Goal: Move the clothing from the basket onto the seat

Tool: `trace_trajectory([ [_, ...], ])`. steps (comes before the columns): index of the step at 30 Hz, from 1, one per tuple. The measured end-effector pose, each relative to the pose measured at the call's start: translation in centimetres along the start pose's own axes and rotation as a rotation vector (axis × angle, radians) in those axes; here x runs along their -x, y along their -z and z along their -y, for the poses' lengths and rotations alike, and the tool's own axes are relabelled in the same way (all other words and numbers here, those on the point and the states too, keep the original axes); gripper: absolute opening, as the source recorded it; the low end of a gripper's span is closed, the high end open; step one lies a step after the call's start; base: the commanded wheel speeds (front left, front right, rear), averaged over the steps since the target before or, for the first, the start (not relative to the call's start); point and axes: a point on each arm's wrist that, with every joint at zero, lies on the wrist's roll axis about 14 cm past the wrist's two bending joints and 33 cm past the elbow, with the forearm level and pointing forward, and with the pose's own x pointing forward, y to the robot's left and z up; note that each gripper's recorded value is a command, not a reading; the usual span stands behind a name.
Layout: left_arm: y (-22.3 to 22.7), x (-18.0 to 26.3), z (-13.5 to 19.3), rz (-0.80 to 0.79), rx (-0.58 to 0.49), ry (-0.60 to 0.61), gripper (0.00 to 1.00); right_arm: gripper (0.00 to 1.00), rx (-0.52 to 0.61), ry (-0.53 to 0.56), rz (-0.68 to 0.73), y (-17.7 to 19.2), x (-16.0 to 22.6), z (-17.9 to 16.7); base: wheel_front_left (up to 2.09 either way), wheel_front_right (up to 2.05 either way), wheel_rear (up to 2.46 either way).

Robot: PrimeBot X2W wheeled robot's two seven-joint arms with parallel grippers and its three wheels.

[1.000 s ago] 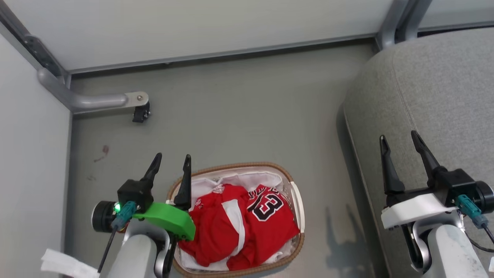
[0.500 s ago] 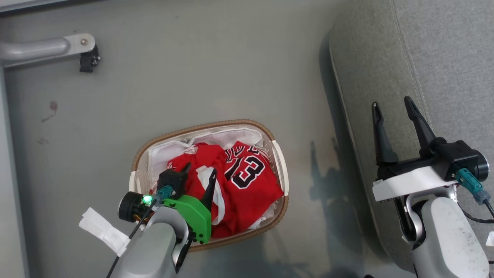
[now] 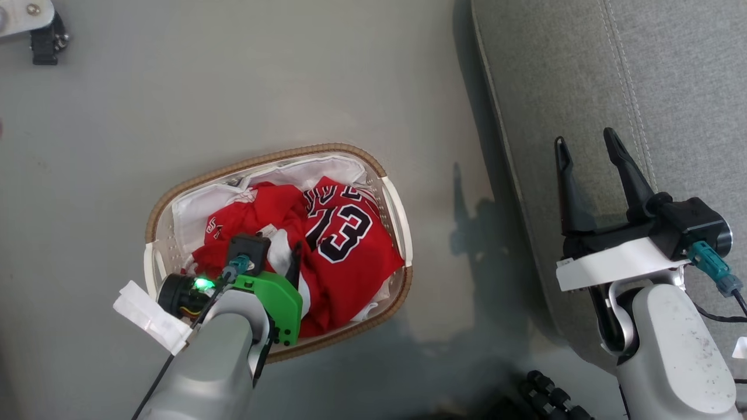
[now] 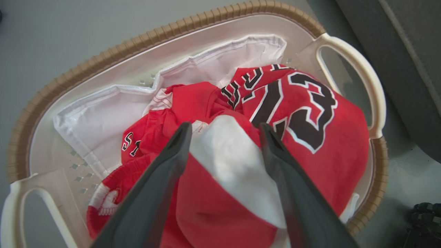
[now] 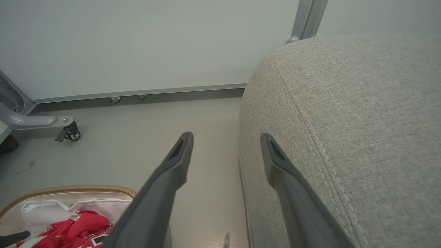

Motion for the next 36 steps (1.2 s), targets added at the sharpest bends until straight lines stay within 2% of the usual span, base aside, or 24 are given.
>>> trace_trajectory([
  [5,2.3,-0.6,-1.2,-0.082,0.024,-0.047,1.00,1.00,0.003,0.013,-0.023,0.9,0.0,0.5,0.00,0.00,0.00],
  [12,4.4,-0.6,-1.4,-0.184,0.067,-0.049,1.00,1.00,0.003,0.010,-0.037,1.4,0.1,0.5,0.00,0.00,0.00],
  [13,4.5,-0.5,-1.4,-0.193,0.077,-0.047,0.79,1.00,0.002,0.008,-0.036,1.3,0.1,0.4,0.00,0.00,0.00],
  [14,4.5,-0.5,-1.4,-0.197,0.080,-0.045,0.46,1.00,0.001,0.007,-0.036,1.3,0.1,0.3,0.00,0.00,0.00],
  [15,4.5,-0.5,-1.3,-0.197,0.082,-0.045,0.21,1.00,0.001,0.005,-0.035,1.3,0.1,0.3,0.00,0.00,0.00],
  [16,4.5,-0.4,-1.3,-0.199,0.082,-0.044,0.00,1.00,0.000,0.004,-0.034,1.2,0.1,0.2,0.00,0.00,0.00],
  [25,3.6,0.8,-1.0,-0.156,0.080,-0.043,0.00,1.00,-0.003,-0.004,-0.013,0.1,0.6,-0.1,0.00,0.00,0.00],
  [36,-2.9,3.3,-1.8,0.041,0.018,-0.061,0.00,1.00,0.021,-0.006,0.035,-2.5,2.7,-0.4,0.00,0.00,0.00],
])
